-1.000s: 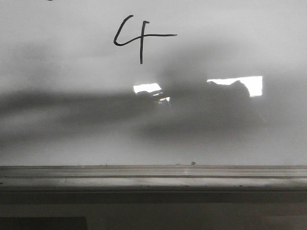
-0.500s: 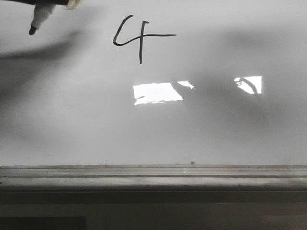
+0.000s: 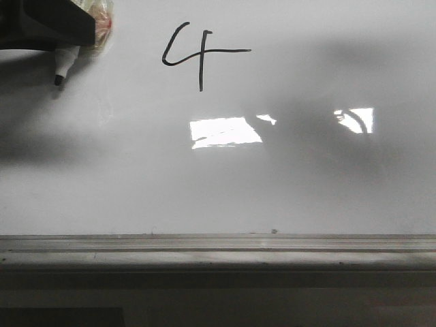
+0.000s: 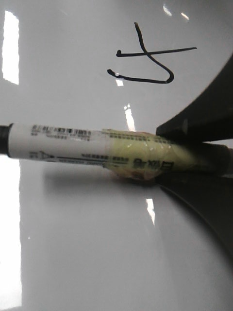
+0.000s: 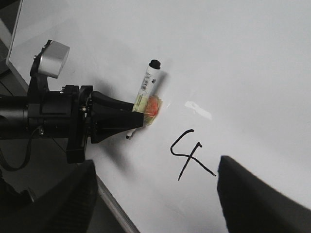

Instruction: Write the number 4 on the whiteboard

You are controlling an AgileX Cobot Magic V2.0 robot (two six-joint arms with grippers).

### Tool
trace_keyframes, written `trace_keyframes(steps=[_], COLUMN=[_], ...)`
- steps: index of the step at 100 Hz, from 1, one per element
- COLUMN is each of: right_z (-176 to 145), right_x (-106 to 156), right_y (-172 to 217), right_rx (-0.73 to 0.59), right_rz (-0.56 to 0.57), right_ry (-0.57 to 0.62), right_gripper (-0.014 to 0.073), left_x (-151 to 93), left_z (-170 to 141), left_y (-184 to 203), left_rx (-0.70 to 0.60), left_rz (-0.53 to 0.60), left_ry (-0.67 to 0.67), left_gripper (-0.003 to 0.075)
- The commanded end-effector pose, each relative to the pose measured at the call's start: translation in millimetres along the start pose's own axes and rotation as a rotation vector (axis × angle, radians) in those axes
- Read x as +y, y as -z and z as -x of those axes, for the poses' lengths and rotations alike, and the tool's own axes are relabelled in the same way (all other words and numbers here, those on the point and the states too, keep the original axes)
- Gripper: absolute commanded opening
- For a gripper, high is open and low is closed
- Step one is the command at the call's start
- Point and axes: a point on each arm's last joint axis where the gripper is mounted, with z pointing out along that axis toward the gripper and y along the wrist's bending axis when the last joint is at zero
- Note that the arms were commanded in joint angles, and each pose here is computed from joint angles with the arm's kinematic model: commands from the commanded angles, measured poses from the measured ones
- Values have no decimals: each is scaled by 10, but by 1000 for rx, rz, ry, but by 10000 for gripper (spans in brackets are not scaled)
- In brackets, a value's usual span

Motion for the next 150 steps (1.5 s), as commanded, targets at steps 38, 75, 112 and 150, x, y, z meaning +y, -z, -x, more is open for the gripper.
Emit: trace_keyframes(steps=[38, 75, 112, 150], right_z=[119, 25, -1011, -2029], right_x=[26, 6, 15, 101], right_y=[97, 505, 789, 812], right_rx=[-87, -148, -465, -561], right_rz=[-18, -215, -460, -477], right_ry=[-3, 71, 61, 89], right_gripper=[468, 295, -66, -66], left_x=[-10, -118, -89, 239], left_z=[118, 458, 291, -324], left_y=[22, 767, 1219, 1466], left_rx=[-62, -327, -359, -519], left_rz=[10, -99, -150, -111], left_ry=[26, -223, -410, -304], left_gripper=[562, 560, -20, -20])
